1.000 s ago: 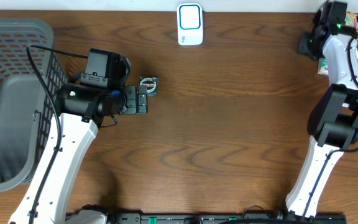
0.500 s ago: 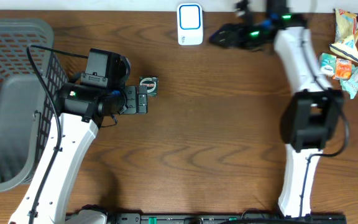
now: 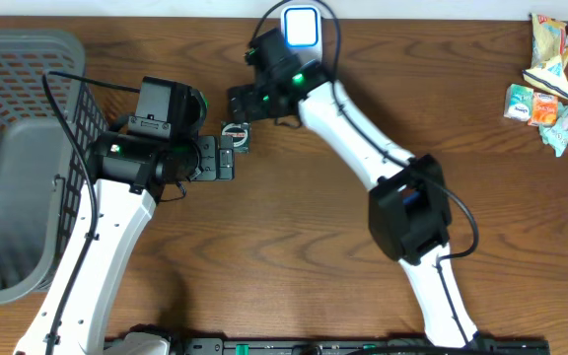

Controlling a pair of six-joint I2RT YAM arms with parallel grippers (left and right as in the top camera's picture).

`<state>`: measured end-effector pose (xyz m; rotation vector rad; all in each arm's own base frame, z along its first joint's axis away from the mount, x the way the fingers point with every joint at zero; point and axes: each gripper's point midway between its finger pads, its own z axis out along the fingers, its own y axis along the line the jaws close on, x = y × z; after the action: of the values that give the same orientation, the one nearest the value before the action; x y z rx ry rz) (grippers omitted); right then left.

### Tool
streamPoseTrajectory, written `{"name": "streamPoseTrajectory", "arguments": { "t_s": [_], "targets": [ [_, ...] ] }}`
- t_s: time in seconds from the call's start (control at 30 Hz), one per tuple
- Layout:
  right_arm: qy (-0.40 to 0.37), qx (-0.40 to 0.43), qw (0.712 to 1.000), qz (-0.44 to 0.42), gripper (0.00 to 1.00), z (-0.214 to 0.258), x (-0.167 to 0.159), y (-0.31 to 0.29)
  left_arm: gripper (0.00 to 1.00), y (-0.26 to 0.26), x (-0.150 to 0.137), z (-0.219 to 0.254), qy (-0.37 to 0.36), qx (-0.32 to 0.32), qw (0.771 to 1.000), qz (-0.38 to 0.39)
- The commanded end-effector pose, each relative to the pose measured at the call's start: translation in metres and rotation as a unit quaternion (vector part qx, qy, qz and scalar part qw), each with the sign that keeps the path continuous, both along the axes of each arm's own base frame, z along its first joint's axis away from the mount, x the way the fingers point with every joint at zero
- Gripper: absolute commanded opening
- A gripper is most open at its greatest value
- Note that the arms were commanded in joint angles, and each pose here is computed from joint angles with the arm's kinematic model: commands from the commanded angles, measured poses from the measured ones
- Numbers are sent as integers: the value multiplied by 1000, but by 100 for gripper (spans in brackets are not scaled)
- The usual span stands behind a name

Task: Scan the item barcode
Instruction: 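Move the right gripper left toward the Zam-Buk tin, then grasp the dark green Zam-Buk tin with the right gripper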

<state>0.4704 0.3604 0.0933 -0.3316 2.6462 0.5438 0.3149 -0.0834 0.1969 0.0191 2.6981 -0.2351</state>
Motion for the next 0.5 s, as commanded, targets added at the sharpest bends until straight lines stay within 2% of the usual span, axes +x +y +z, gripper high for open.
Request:
{"name": "streamPoseTrajectory", "arguments": {
  "t_s": [0.0,0.2,0.47],
  "targets": [
    [-17,-35,996,-85,99,-11,2,2,97,1,2,6,-10,2,1000,-1],
    [-13,-35,997,-62,99,-34,-16,34,98,1,2,6,-10,2,1000,-1],
    [-4,-49,997,-67,99,-61,-24,43,98,1,2,6,-10,2,1000,-1]
  ]
}}
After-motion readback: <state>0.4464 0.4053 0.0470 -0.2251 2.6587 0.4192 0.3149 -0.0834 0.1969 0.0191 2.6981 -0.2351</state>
